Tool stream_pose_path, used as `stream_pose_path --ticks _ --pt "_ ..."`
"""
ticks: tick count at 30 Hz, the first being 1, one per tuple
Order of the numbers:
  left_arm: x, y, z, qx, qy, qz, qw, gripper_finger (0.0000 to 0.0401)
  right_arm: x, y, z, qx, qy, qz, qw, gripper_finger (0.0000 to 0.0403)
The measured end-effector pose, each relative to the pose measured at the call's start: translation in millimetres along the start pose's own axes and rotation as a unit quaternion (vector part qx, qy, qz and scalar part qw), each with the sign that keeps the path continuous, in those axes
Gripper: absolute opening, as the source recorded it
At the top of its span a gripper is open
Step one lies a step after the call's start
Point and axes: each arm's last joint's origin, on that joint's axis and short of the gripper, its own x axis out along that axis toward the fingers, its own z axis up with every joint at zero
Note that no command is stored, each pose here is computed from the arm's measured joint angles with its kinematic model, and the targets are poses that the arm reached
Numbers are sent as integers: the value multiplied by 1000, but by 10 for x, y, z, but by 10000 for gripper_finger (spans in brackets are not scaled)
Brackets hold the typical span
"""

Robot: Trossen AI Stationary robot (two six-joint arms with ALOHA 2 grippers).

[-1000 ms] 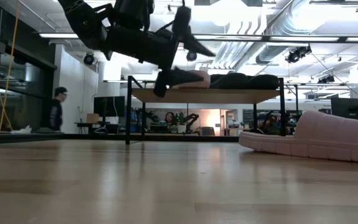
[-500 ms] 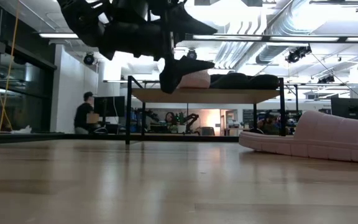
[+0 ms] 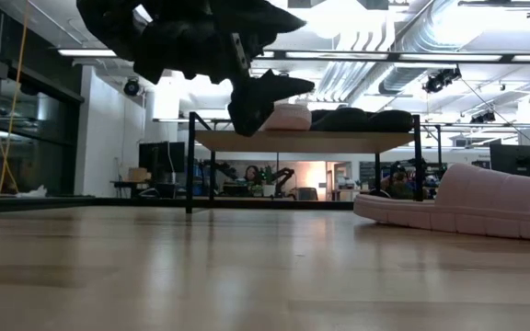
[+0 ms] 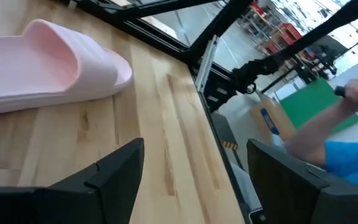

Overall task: Pick and place slides into the shelf
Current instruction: Put the pink slide on the shelf

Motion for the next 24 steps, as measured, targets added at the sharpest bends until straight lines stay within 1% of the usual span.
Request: stream_pose_path --ticks 4,10,13,16,19,24 --pt "-5 11 4 2 1 0 1000 264 43 100 -68 -34 19 -13 999 140" --pt "-4 7 3 3 1 -1 1000 264 117 208 -104 -40 40 -14 998 140" --pt "-4 7 3 3 1 -1 1000 264 123 302 -166 -56 52 -20 997 140" --pt "-4 7 2 3 1 -1 1000 264 91 374 -243 -71 60 -29 995 140" --pt "-4 3 1 3 5 -8 1000 264 33 442 -317 -68 63 -36 995 140" --pt "-4 2 1 3 5 -9 1000 264 -109 632 -450 -67 42 -34 996 140"
